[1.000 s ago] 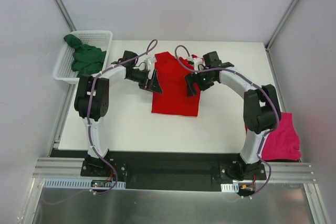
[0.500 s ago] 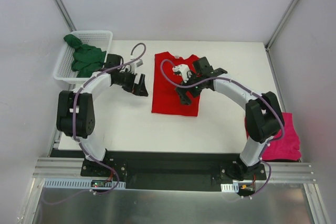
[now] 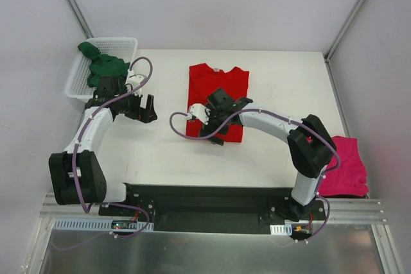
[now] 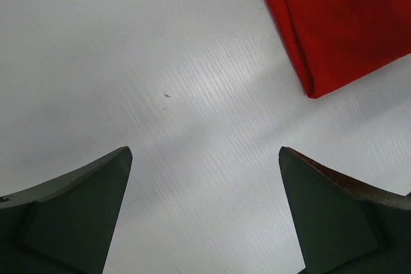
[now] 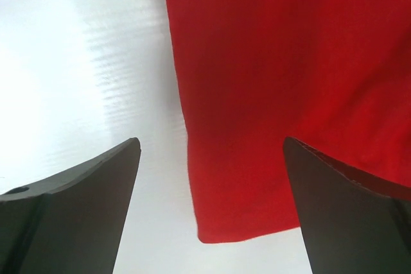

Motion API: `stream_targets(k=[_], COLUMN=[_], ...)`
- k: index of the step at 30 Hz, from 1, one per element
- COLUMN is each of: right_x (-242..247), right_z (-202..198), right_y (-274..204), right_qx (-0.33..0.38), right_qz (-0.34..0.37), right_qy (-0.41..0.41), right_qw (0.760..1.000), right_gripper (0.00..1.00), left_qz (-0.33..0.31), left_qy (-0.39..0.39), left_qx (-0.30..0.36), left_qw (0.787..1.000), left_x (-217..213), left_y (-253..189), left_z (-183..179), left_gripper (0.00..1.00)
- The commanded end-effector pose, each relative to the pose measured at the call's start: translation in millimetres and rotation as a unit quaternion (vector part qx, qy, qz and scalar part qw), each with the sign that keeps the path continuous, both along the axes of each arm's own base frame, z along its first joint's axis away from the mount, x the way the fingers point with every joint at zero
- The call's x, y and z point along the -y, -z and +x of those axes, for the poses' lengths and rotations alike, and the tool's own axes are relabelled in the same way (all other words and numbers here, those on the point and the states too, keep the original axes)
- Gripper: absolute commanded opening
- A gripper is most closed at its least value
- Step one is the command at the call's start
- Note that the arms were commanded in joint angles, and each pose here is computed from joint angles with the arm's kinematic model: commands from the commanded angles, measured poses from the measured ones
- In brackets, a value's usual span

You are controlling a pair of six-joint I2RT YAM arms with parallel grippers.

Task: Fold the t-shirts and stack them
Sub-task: Fold the folded rectangular tshirt in 1/3 of the way, then grab one side of the 2/3 rectangular tshirt with right arm

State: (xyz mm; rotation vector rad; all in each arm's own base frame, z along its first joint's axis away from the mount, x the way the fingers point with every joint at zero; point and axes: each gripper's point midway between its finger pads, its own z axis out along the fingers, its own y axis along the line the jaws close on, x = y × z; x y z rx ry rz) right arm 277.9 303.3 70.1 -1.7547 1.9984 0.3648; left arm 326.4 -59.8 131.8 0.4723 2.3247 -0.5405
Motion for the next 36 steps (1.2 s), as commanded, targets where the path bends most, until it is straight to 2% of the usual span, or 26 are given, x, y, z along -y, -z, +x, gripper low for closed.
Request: stream_targets(k=[1,4,11,18,27,28,30,31,36], right_x=[30,43,48,26,3,-3,-2,-3,-2], right_z=[17,16,-5,-37,-28,-22,-24,-24,-26], right_y=[11,14,22,13,13,7,13,15,21], right_qx=[0.088,0.097,0.105,0.079,0.054,0.056,0.037,0.031,0.024], right_qz=[-0.123,-0.167,-0.203,-0.177,-0.156,-0.148,-0.156,-0.159,-0.163], right_qy=[-0.035,-0.044,-0.077,-0.097,-0.084,-0.079,-0.080,-0.078,-0.074], right_qw=[0.988,0.980,0.970,0.976,0.983,0.984,0.984,0.984,0.984], right_gripper=[0.96,0.96,0.96,0.97,0.99,0.97,0.80,0.74,0.66], left_qz=[0.013,0.014,0.015,0.011,0.002,0.003,0.001,0.000,-0.009], left_qy=[0.004,0.001,-0.002,-0.002,0.001,0.003,0.002,0.004,0.008], left_qx=[0.008,0.015,0.013,0.013,0.013,0.015,0.015,0.016,0.013], left_qw=[1.000,1.000,1.000,1.000,1.000,1.000,1.000,1.000,1.000], left_x=[-2,-2,-2,-1,3,3,3,4,7], left_y=[-1,-4,-1,1,-1,-2,-3,-4,-5], left_z=[-20,-25,-34,-39,-43,-43,-42,-42,-42], left_gripper=[0.99,0.99,0.99,0.99,0.99,0.99,0.99,0.99,0.99])
